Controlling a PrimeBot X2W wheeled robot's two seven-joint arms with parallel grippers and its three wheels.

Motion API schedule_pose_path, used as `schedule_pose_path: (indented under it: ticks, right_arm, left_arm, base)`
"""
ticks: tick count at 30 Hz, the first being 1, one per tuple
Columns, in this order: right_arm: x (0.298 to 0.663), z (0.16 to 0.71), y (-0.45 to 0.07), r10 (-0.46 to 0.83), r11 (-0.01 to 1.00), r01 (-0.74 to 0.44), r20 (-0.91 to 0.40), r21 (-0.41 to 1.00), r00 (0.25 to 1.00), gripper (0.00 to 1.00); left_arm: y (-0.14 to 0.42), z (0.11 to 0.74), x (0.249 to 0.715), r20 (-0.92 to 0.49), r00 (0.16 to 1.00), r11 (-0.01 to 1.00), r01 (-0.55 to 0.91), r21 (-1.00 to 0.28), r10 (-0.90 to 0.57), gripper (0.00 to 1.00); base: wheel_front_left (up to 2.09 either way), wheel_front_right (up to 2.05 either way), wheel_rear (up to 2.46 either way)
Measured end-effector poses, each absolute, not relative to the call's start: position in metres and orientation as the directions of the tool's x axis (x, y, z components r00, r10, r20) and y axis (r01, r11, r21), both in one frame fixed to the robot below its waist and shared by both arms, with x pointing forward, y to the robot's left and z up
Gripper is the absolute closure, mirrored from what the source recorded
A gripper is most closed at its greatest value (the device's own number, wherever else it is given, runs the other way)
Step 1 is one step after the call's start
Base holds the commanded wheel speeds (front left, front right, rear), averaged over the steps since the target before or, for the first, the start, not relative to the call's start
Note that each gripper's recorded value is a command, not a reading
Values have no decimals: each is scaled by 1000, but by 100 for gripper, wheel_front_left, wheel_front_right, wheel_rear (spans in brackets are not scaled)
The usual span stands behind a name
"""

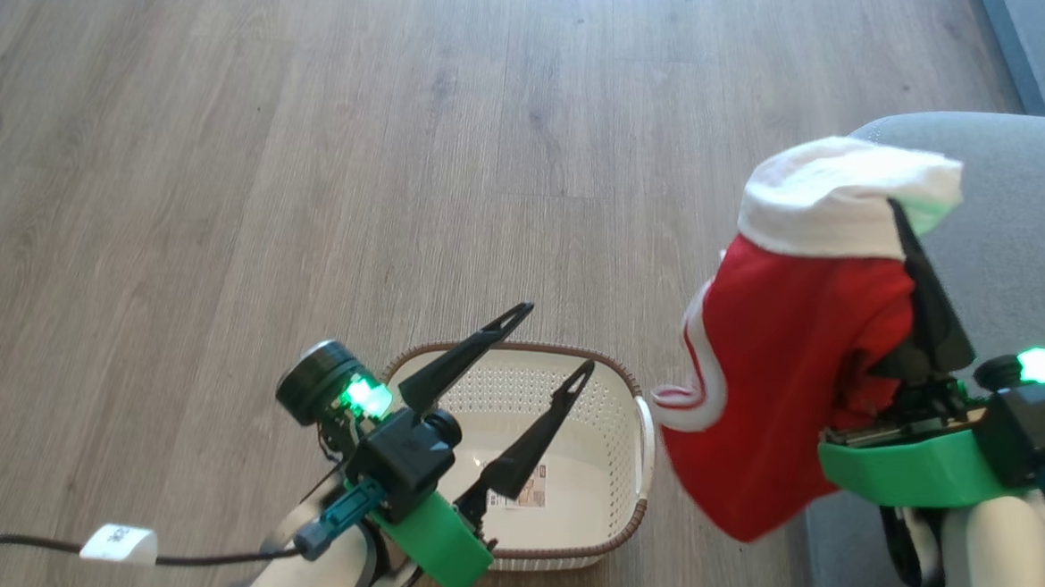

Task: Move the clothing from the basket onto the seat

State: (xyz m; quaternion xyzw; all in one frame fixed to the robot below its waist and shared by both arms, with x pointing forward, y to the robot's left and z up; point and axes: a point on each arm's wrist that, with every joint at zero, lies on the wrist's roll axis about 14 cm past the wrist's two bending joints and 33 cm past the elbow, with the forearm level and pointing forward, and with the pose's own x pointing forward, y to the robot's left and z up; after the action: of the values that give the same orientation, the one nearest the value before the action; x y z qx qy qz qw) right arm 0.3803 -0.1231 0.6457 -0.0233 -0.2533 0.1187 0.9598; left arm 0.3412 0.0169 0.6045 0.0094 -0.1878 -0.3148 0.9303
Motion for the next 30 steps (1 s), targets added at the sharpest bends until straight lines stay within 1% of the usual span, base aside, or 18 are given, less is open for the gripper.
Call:
schedule_pose_path:
  ticks: [7,12,19,30]
  right_arm:
    - [381,661,-134,210,978,-172,519,-119,828,100]
    - [380,665,-140,194,981,-152,530,-121,825,100]
    - [377,666,-144,183,983,-136,535,-127,825,100]
    - [374,667,-156,155,986,-98,536,-132,830,100]
  left_arm:
    - [27,570,338,248,780,816,568,107,-575,0]
    - [30,553,336,201,796,821,564,93,-570,0]
    - [21,523,323,110,783,791,607,82,-612,0]
    - [12,501,315,49,769,771,635,52,-637,0]
  base:
    - [0,0,0]
    - [0,0,0]
    - [0,0,0]
    - [0,0,0]
